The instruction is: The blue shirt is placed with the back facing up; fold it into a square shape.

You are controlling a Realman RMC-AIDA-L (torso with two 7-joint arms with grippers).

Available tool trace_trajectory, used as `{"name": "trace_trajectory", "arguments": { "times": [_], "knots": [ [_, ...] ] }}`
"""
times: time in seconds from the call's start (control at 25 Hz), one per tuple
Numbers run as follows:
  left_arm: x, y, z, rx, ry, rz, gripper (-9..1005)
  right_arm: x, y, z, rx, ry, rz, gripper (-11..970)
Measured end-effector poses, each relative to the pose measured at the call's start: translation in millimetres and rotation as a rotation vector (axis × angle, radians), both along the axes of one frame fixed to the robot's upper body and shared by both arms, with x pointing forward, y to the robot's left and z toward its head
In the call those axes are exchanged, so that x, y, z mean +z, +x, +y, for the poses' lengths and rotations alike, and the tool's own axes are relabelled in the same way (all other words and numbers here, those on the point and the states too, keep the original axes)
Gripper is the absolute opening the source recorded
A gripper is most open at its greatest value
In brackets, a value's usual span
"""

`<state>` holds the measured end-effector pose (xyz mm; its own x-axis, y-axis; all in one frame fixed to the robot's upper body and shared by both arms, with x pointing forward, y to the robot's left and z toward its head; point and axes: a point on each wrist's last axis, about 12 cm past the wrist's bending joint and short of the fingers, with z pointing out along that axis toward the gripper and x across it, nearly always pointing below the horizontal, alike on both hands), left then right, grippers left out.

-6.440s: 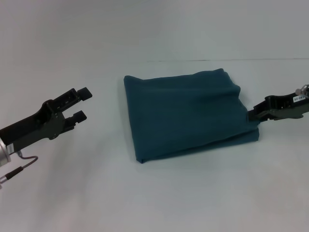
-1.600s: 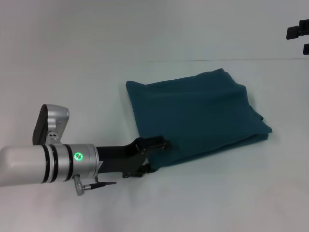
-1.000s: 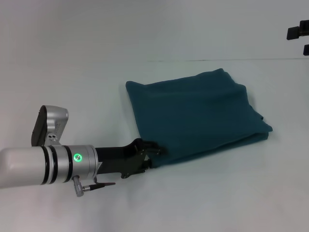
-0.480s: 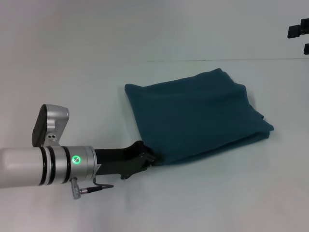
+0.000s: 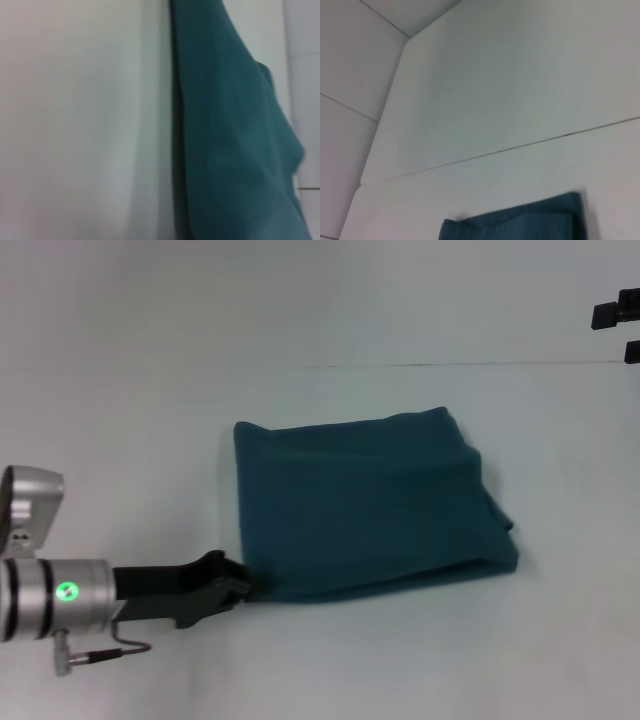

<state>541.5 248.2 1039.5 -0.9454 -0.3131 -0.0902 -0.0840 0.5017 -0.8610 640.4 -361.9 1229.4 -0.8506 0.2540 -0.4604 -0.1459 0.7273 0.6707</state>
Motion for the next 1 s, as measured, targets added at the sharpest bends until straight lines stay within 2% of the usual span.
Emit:
{"name": "trace_trajectory", "arguments": {
  "times": [0.2, 0.48, 0.72, 0.88, 1.0],
  "knots": [
    [-0.3, -4.6, 23.9, 0.018, 0.059, 0.017, 65, 0.0, 0.7, 3.1, 0.010, 0.001, 0.004, 859],
    [-0.2, -6.8, 32.4, 0.023, 0.073, 0.032, 71, -3.6, 0.5, 5.5, 0.016, 0.009, 0.017, 858],
    [11.1, -10.1, 48.8, 0.022, 0.070, 0.030, 76, -4.6, 0.5, 4.9, 0.013, 0.009, 0.019, 858],
    [20.4, -13.9, 70.1, 0.084, 0.065, 0.019, 212, -4.8, 0.3, 4.1, 0.011, 0.008, 0.020, 858],
    [34.2, -16.4, 86.6, 0.150, 0.020, -0.054, 332, -5.3, 0.3, 4.4, 0.013, 0.004, 0.022, 858]
  ]
}}
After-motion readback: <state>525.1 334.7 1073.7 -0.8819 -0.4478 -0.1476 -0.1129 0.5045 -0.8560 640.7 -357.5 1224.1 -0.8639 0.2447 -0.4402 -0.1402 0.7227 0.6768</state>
